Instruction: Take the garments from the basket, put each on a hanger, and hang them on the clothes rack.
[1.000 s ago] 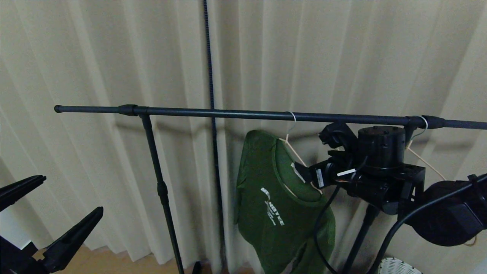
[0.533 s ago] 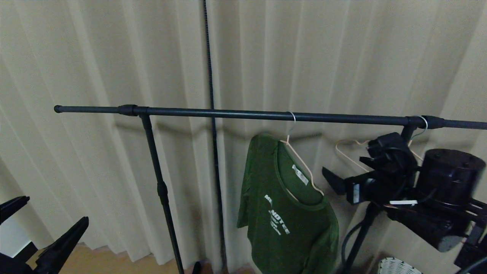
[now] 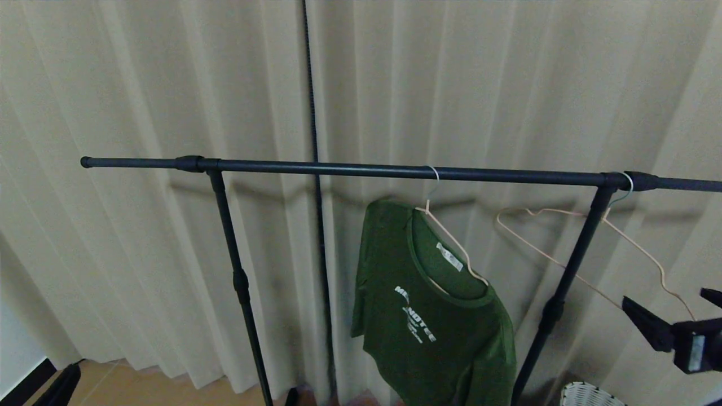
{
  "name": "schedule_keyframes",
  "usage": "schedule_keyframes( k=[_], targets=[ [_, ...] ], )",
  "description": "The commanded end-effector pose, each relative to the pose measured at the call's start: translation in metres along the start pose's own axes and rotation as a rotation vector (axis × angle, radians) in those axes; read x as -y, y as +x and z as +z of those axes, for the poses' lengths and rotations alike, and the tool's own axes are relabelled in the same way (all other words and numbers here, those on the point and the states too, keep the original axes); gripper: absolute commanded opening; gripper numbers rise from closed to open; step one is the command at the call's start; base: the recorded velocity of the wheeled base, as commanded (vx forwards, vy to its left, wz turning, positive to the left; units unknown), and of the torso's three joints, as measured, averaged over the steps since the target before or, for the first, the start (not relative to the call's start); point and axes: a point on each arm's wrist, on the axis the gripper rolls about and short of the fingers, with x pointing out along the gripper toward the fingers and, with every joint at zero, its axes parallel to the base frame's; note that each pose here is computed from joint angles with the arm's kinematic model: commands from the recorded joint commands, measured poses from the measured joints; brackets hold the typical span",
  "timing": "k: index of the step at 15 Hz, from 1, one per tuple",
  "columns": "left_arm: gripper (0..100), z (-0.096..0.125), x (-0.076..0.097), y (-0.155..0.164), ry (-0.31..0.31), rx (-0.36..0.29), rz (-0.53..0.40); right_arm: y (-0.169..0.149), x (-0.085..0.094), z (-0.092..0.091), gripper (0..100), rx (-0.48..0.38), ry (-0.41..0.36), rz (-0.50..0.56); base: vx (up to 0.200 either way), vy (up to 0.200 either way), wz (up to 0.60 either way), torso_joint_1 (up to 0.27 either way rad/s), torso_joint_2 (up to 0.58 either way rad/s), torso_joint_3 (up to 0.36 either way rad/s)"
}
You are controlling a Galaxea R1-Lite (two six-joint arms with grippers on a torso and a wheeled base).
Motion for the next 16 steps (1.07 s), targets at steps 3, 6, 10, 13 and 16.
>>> schedule_keyframes(
  k=[3,6,10,13,16],
  targets=[
    [100,-0.028,0.002,-0.041,-0.02,0.102,0.006,-0.097,0.023,-0.056,100,0.018,0.064,-0.179,0.0,0.0,0.0,0.0,0.0,0.0],
    [100,-0.045,0.005,-0.053,-0.016,0.127,-0.048,-0.12,0.02,-0.09,100,0.082,0.083,-0.161,0.0,0.0,0.0,0.0,0.0,0.0],
    [100,-0.044,0.009,-0.054,-0.006,0.152,-0.202,-0.125,0.019,-0.112,100,0.215,0.087,-0.038,0.0,0.0,0.0,0.0,0.0,0.0],
    [100,-0.044,0.011,-0.054,-0.003,0.163,-0.292,-0.125,0.019,-0.112,100,0.214,0.098,-0.032,0.0,0.0,0.0,0.0,0.0,0.0],
    [100,-0.044,0.01,-0.053,0.001,0.154,-0.35,-0.123,0.016,-0.113,100,0.222,0.155,0.061,0.0,0.0,0.0,0.0,0.0,0.0]
  ],
)
